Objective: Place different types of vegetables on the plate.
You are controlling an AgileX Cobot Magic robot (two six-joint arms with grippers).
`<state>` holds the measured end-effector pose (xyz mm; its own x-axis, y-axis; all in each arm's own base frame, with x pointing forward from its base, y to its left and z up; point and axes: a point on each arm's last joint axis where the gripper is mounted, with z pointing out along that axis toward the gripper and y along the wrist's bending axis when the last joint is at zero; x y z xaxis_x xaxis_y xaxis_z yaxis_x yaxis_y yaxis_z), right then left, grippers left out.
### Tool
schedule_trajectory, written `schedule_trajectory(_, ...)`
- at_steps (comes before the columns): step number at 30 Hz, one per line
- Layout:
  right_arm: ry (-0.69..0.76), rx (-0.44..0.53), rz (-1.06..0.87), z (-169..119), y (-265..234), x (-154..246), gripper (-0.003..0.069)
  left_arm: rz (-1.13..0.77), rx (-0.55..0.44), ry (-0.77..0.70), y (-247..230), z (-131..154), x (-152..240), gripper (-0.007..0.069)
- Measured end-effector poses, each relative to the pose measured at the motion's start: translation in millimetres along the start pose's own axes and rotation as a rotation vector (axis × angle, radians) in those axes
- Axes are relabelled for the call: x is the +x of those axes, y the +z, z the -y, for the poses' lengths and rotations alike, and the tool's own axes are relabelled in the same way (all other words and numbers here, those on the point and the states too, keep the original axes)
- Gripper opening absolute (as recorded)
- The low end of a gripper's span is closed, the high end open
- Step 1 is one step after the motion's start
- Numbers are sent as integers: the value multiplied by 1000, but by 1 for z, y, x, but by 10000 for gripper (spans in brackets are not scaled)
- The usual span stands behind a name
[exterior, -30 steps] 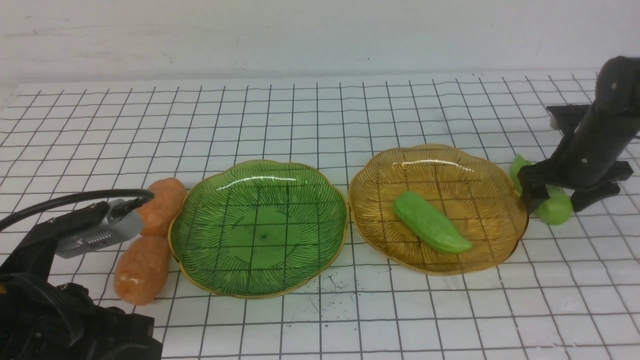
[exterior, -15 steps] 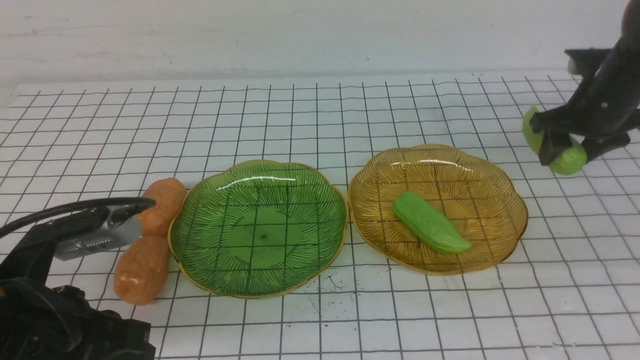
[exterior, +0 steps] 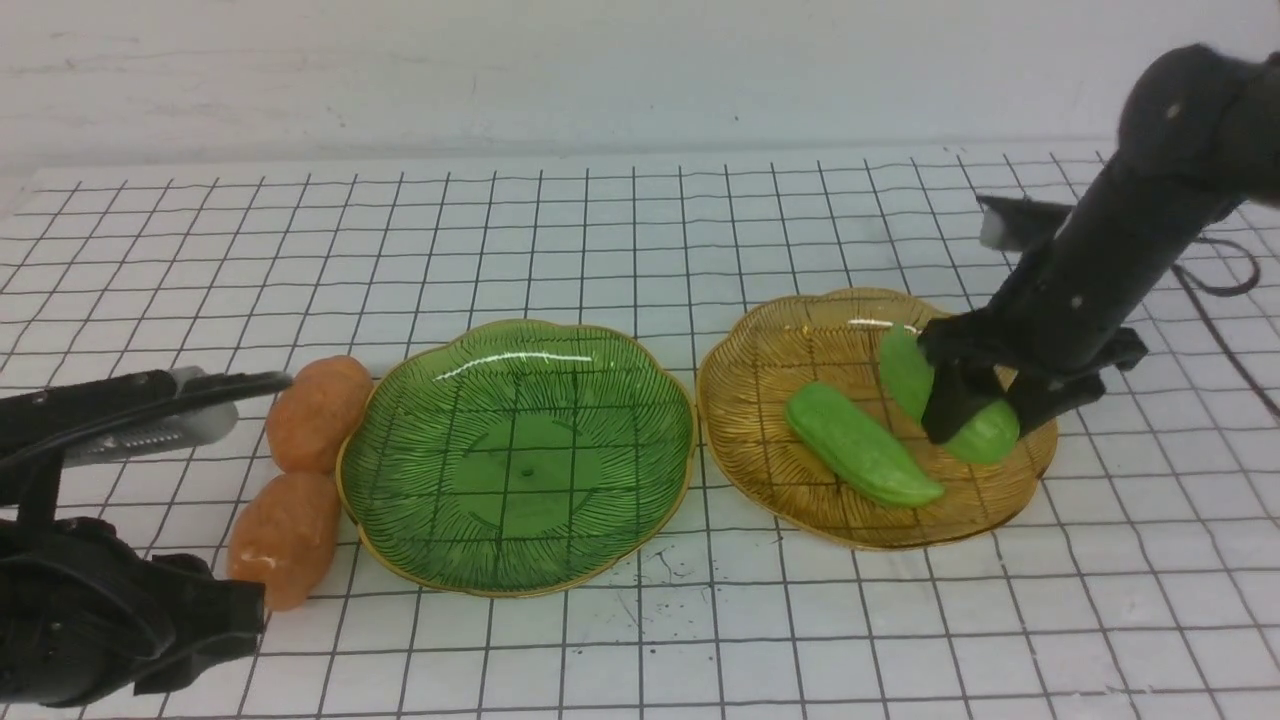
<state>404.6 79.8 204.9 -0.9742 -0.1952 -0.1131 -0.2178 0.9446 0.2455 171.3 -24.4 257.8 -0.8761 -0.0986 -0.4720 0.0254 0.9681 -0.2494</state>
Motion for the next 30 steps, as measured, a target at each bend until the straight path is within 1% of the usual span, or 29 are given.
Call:
schedule_trajectory(1, -32, 31, -22, -7, 7, 1, 433, 26, -16, 9, 0, -1, -2, 277)
schedule_trajectory(4, -40, 66, -38, -12, 12, 1, 514, 61, -29, 13, 0, -3, -6, 362)
schedule_trajectory(5, -39, 77, -40, -14, 13, 1, 570, 76, -30, 11, 0, -3, -7, 396)
schedule_trajectory(6, -33, 79, -40, -14, 13, 1, 593, 79, -31, 11, 0, -3, -8, 418)
schedule_trajectory(7, -29, 81, -39, -15, 13, 1, 633, 82, -33, 9, 2, -3, -9, 442)
schedule_trajectory(8, -27, 83, -39, -15, 13, 1, 639, 83, -33, 9, 2, -3, -9, 446)
schedule_trajectory(9, -26, 91, -40, -14, 13, 1, 669, 63, -40, 5, 8, -5, -11, 477)
schedule_trajectory(10, -26, 96, -40, -13, 13, 1, 680, 51, -41, 3, 10, -5, -13, 487)
schedule_trajectory(14, -13, 99, -40, -13, 13, 1, 689, -5, -48, -7, 25, -7, -28, 500)
schedule_trajectory(16, -8, 100, -37, -13, 12, 1, 691, -35, -52, -7, 34, -7, -43, 500)
schedule_trajectory(19, -2, 99, -1, -17, -3, 3, 687, -73, -73, 11, 47, -9, -62, 500)
schedule_trajectory(22, -8, 95, 72, -25, -33, 7, 659, -105, -104, 40, 61, -14, -73, 500)
schedule_trajectory(24, -16, 94, 114, -29, -50, 11, 641, -129, -120, 55, 68, -16, -74, 500)
schedule_trajectory(27, -33, 92, 205, -40, -91, 29, 590, -185, -146, 75, 84, -22, -73, 500)
schedule_trajectory(28, -33, 92, 202, -39, -90, 30, 590, -189, -147, 75, 85, -23, -73, 500)
schedule_trajectory(29, -41, 92, 241, -44, -109, 44, 560, -226, -153, 74, 95, -26, -71, 500)
schedule_trajectory(30, -44, 92, 251, -45, -113, 46, 554, -233, -154, 74, 97, -26, -71, 500)
